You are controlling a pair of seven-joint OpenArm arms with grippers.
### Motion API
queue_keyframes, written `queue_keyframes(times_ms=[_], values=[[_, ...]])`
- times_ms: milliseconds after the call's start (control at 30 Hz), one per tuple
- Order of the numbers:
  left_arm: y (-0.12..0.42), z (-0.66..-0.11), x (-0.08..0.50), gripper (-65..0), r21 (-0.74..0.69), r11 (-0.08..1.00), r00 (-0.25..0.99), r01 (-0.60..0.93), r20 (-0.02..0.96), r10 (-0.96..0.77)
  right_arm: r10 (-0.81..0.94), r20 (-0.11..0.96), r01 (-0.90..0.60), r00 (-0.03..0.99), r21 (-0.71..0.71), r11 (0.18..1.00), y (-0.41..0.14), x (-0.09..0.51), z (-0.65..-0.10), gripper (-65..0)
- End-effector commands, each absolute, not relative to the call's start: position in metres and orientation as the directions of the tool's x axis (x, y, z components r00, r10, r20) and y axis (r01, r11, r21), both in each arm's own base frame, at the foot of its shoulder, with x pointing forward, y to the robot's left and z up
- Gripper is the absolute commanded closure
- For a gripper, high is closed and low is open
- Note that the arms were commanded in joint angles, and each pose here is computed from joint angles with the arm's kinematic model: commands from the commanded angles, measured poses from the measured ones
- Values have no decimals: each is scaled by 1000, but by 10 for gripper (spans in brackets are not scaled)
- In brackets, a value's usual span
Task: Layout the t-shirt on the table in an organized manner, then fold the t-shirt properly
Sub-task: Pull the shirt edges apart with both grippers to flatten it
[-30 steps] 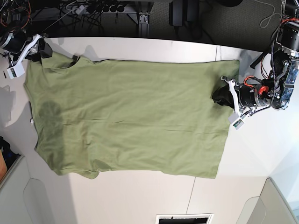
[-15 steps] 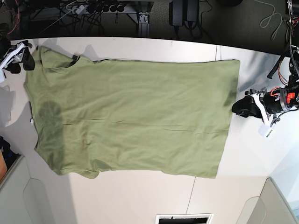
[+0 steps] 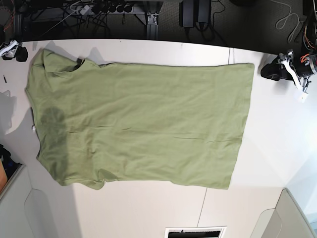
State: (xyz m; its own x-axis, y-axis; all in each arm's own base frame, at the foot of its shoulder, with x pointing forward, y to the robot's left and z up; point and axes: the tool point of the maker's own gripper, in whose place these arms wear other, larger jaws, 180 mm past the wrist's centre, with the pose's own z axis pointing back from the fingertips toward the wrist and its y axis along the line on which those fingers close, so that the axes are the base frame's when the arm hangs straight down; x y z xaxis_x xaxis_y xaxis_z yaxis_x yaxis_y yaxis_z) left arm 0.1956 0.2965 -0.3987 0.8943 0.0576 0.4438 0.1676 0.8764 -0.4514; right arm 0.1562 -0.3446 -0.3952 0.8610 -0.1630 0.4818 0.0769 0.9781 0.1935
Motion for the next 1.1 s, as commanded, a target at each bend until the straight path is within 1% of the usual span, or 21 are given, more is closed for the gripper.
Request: queue_keyframes(times_ms=[0,200,333,467,667,800,833,867,900,933,967,1000,1067], values=[[298,-391,200,-286,-451,873,881,184,469,57,-158,516,65,842,194,979,-349,163,-386,-380],[275,-404,194,-286,-506,847,883,163,457,104,-184,526,62,830,240,969,-343,166,-385,-380],[265,-410,191,-286,-521,839,886,157,450,114,-196,555,56,808,257,965,-339,180,-381,-380],[259,-413,190,-286,-534,831,887,155,446,121,-233,570,57,788,310,949,-323,193,-383,-380],[254,-419,187,-286,-535,832,891,151,438,120,-226,515,27,827,364,931,-288,188,-403,-380],[254,-419,186,-283,-532,833,893,151,436,116,-240,500,35,832,385,922,-279,184,-409,-380],[255,-419,186,-265,-531,833,892,152,436,116,-246,498,36,832,393,919,-277,183,-410,-380],[254,-419,186,-225,-532,833,892,151,436,116,-254,497,37,830,404,914,-274,183,-410,-379],[254,-419,186,-174,-532,833,892,152,437,117,-263,496,37,828,418,908,-271,184,-409,-370],[254,-419,187,-129,-532,833,891,152,438,118,-272,495,37,825,434,900,-268,184,-409,-345],[254,-419,187,-89,-533,833,891,152,438,118,-277,492,36,825,444,895,-266,184,-408,-304],[254,-419,187,-62,-534,832,891,151,438,119,-280,487,36,827,451,892,-265,183,-408,-255],[254,-418,187,-27,-539,829,890,150,439,124,-278,482,37,831,451,892,-264,182,-409,-130]])
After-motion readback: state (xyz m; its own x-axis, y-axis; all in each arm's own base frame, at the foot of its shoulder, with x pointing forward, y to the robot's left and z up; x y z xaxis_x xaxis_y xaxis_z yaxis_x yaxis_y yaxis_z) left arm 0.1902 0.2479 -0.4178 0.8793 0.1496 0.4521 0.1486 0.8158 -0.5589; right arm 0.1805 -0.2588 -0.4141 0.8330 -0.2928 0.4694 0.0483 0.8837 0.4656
